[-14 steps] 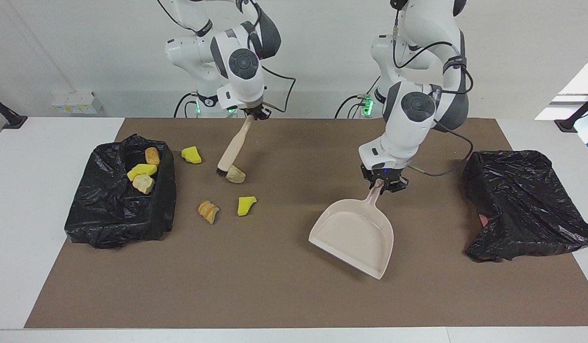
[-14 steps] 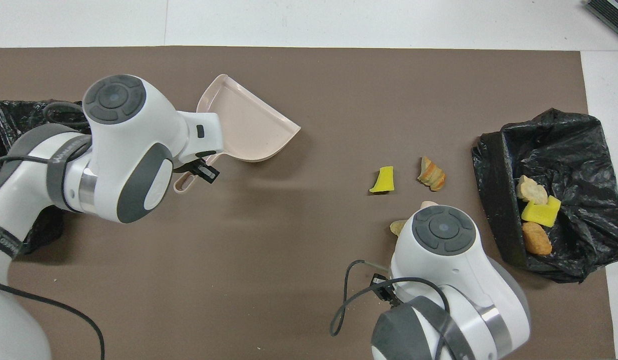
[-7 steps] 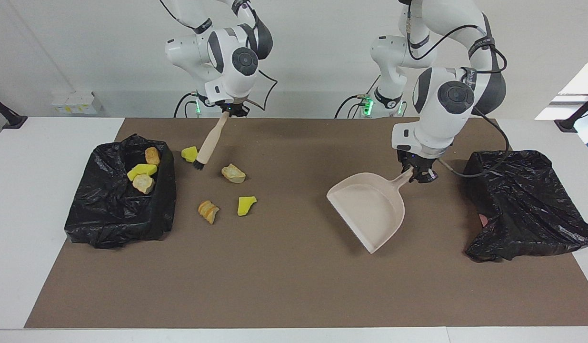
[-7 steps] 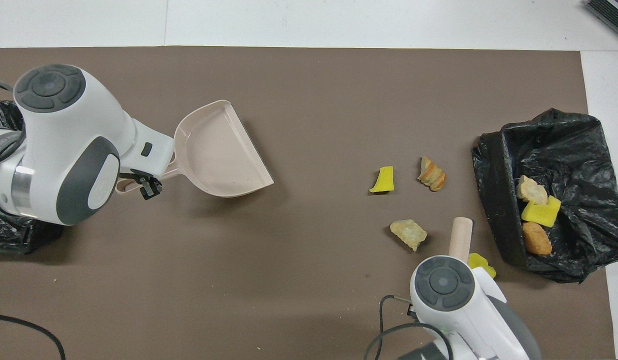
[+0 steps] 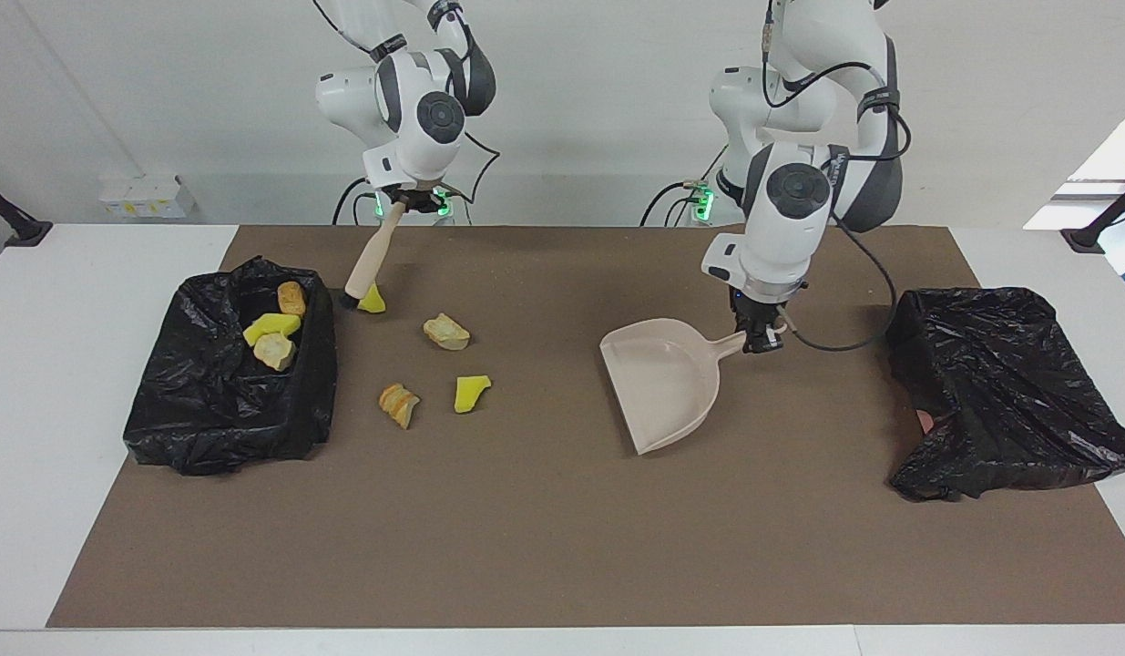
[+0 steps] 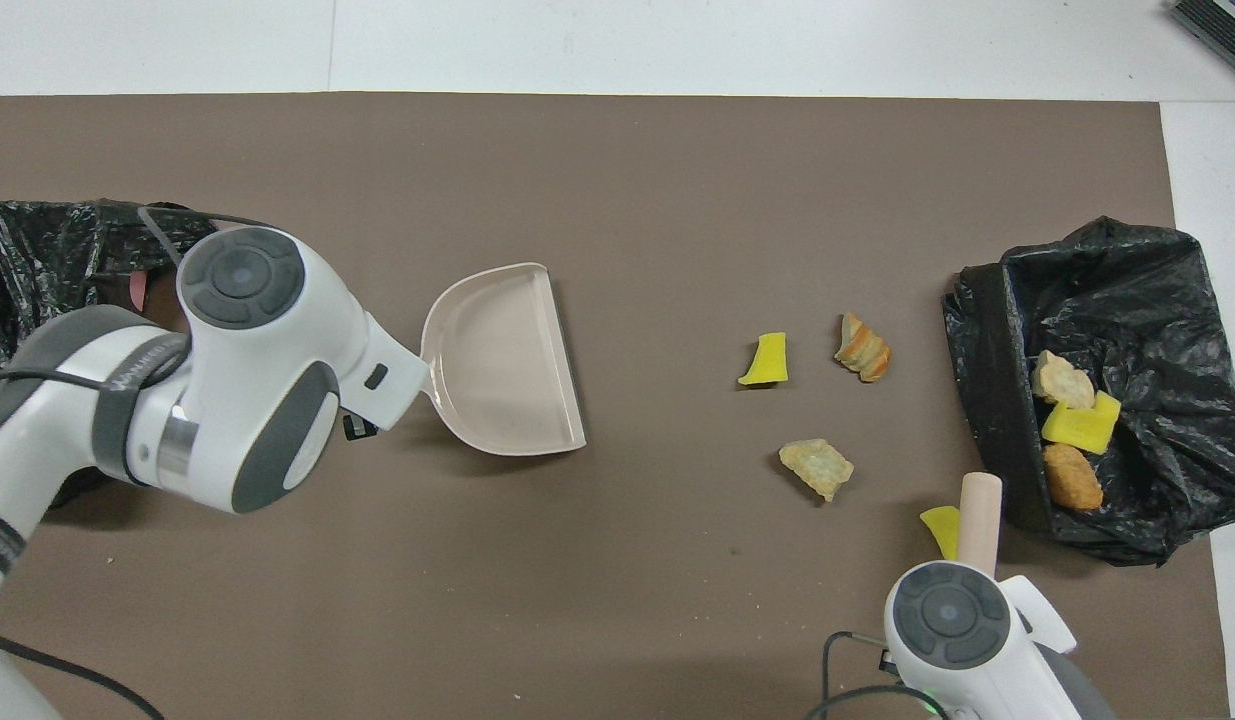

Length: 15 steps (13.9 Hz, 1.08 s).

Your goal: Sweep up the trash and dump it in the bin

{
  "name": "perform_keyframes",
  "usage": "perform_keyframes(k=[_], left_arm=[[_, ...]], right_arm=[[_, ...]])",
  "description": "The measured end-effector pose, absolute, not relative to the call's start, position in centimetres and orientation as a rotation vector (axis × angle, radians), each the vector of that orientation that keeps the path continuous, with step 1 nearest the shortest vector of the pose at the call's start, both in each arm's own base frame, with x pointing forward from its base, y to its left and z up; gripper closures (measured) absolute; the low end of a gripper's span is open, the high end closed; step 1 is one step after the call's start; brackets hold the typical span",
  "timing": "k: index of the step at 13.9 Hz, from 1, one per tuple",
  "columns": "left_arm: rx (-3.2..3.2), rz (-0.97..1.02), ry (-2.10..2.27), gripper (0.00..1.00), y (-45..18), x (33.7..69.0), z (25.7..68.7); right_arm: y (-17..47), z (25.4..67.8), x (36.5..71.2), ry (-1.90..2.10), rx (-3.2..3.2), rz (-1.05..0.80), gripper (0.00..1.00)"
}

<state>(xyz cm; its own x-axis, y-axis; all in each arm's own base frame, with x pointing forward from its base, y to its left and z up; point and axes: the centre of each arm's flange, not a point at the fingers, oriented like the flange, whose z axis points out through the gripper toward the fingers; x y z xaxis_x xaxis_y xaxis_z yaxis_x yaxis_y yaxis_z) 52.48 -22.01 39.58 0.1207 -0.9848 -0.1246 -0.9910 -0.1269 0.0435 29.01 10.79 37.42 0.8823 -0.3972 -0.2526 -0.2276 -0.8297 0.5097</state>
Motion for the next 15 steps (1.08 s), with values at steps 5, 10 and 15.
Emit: perform_keyframes(k=[5, 10, 15], left_arm=[[-2.263, 0.221, 2.094, 0.69, -25.5, 49.0, 38.0], [-2.236, 0.225, 2.118, 0.69, -27.0, 47.4, 38.1], [-2.252, 0.226, 2.099, 0.69, -27.0, 46.8, 38.1]], right_arm=[[8.2, 36.1, 29.0, -0.405, 2.594, -0.566, 0.73], [6.3, 35.3, 30.3, -0.355, 2.718, -0.587, 0.73], [11.2, 34.3, 33.0, -0.34, 2.933, -0.467, 0.73]])
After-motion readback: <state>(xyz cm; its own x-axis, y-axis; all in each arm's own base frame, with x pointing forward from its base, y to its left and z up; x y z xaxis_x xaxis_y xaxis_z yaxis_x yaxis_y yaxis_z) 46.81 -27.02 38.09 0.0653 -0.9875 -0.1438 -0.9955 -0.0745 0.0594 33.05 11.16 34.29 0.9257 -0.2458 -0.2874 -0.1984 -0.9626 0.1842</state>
